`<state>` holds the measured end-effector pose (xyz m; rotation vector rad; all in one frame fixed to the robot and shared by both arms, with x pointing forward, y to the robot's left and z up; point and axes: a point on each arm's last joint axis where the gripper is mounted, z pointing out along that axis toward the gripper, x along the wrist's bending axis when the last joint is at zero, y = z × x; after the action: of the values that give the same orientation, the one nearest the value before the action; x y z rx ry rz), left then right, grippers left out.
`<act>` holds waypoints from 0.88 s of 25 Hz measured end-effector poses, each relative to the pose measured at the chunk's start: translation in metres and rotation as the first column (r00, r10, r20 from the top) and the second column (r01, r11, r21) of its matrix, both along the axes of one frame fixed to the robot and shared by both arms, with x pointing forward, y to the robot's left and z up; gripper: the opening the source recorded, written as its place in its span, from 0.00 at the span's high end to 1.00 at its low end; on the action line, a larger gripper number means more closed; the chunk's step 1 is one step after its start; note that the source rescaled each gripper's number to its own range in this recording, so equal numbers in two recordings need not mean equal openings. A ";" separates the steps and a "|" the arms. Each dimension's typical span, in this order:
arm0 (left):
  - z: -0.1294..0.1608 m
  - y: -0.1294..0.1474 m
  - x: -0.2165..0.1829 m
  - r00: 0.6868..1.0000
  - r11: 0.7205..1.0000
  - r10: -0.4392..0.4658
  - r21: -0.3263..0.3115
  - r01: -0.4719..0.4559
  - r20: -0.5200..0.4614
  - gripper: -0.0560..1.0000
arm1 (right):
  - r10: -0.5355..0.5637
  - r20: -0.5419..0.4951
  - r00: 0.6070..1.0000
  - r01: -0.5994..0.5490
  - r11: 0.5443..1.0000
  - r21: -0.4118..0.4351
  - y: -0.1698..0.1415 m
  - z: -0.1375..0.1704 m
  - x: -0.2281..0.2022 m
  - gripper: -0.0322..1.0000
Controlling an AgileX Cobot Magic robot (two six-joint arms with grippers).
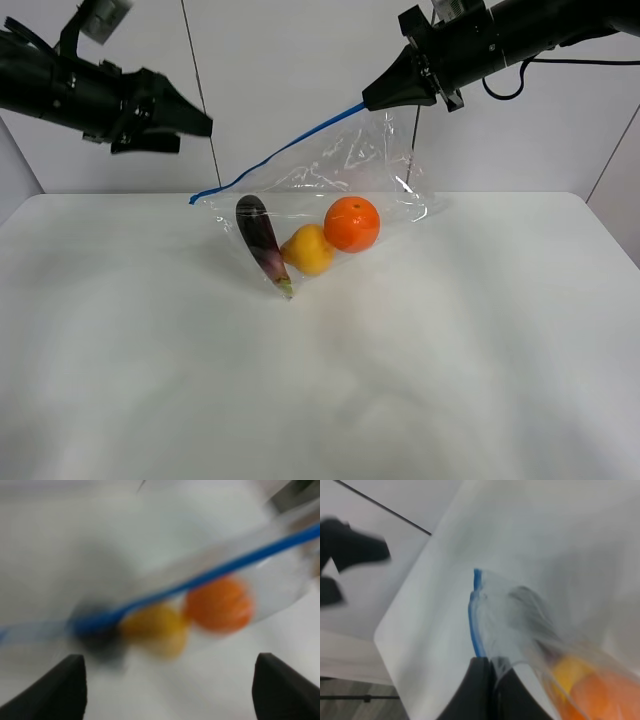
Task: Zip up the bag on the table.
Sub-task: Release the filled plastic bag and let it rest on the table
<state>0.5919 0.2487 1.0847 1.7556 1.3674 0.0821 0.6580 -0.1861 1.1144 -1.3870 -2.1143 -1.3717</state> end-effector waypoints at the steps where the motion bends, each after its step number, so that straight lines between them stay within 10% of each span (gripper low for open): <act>1: -0.005 0.005 -0.001 0.998 0.999 0.035 0.043 -0.033 -0.053 0.16 | 0.000 0.000 1.000 0.000 1.000 -0.003 0.000 0.000 0.000 0.97; 12: -0.025 0.019 -0.033 0.887 0.974 0.091 0.226 0.015 -0.453 0.15 | 0.005 -0.025 1.000 -0.008 0.991 -0.130 -0.005 -0.025 0.008 0.97; 22: 0.000 0.041 -0.055 0.874 0.893 0.284 0.440 -0.093 -0.393 0.15 | -0.007 -0.068 0.998 -0.004 0.987 -0.160 -0.005 -0.051 0.019 0.97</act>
<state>0.5372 0.2892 1.0845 2.0609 1.9819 0.0798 0.6769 -0.1915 1.0638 -1.4727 -2.2201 -1.1598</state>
